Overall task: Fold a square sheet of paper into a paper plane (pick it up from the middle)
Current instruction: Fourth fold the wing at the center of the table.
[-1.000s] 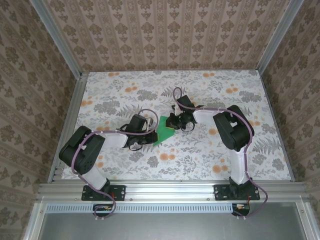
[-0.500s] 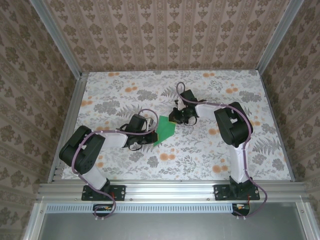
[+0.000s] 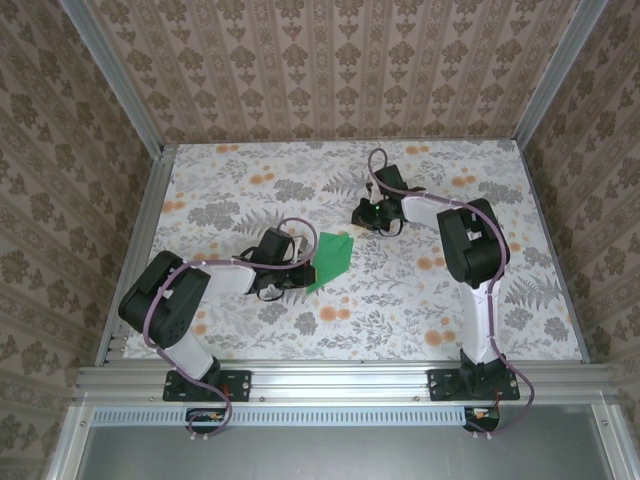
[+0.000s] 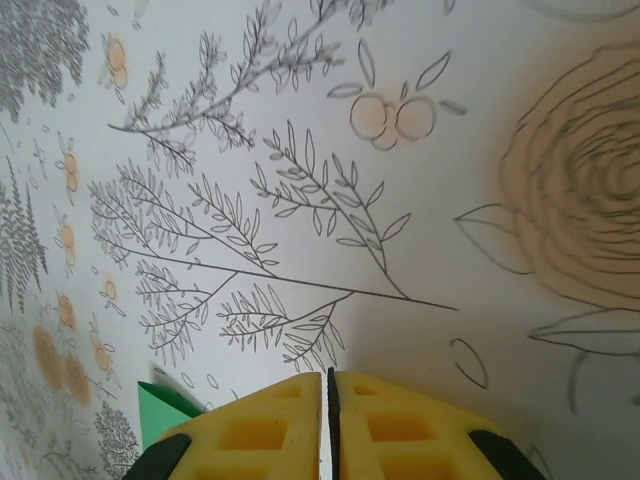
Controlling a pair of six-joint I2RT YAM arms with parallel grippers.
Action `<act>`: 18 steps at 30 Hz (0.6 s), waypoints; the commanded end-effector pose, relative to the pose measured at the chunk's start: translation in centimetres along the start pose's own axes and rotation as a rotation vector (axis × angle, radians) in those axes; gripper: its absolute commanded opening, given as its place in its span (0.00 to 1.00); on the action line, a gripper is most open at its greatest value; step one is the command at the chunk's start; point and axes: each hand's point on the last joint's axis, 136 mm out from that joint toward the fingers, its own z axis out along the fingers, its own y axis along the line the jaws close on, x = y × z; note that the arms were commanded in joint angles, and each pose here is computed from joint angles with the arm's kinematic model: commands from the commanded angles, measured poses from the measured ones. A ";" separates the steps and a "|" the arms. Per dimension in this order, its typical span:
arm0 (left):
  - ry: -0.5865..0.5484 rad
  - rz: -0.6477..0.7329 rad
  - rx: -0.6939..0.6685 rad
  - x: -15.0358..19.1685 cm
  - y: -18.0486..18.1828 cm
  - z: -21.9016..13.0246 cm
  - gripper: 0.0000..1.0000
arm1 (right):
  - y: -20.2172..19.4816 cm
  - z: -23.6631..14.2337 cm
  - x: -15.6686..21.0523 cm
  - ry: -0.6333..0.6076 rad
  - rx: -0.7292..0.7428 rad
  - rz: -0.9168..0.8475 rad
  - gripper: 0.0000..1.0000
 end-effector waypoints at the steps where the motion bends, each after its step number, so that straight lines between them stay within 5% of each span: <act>1: 0.165 -0.071 -0.116 4.5 3.3 0.4 0.00 | 3.5 -4.2 -0.4 -0.065 -0.054 -0.053 0.14; 7: 0.155 -0.071 -0.106 4.0 2.9 0.3 0.00 | 6.4 -4.8 5.4 0.008 -0.121 -0.082 0.17; 18: 0.157 -0.076 -0.111 4.1 3.0 0.2 0.00 | 8.0 0.1 13.1 0.173 -0.121 -0.092 0.11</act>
